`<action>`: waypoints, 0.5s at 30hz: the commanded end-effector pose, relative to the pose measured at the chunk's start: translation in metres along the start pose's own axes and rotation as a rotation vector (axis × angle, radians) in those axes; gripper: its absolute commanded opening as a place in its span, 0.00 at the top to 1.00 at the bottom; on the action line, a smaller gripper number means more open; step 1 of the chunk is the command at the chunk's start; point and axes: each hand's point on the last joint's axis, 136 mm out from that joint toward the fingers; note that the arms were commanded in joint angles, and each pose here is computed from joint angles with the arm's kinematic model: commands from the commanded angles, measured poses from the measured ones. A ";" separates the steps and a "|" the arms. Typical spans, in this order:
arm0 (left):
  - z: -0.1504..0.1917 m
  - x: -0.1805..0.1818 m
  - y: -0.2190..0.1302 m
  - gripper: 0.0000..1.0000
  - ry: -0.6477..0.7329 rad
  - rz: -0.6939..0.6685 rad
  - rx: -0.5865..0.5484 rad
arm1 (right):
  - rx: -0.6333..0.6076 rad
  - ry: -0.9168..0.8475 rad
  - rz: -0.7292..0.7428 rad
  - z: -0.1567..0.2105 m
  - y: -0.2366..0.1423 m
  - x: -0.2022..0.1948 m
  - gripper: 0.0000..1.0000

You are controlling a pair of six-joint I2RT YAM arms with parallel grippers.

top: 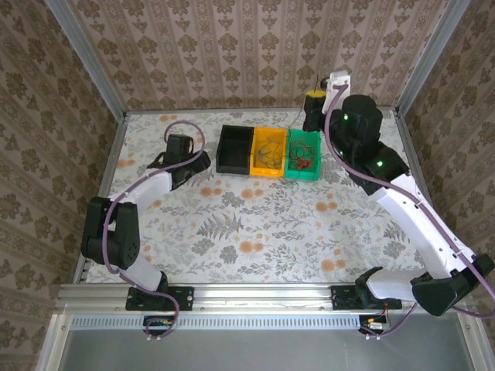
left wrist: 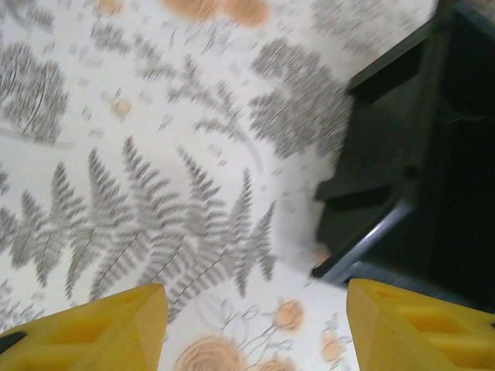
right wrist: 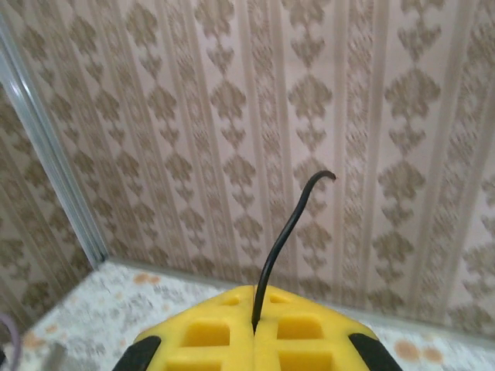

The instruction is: Untangle the cables

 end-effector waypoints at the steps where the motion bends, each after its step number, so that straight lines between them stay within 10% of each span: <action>1: -0.010 -0.001 -0.012 0.37 -0.048 0.012 -0.051 | -0.056 0.022 -0.084 -0.019 0.023 0.021 1.00; 15: -0.002 0.001 -0.010 0.37 -0.051 0.016 -0.034 | 0.121 0.066 -0.184 0.066 0.164 0.058 1.00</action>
Point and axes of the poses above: each hand's point on the last joint's axis, 136 mm out from that joint toward the fingers, its own y axis out along the fingers, its own x axis along the line the jaws close on, z = x × y
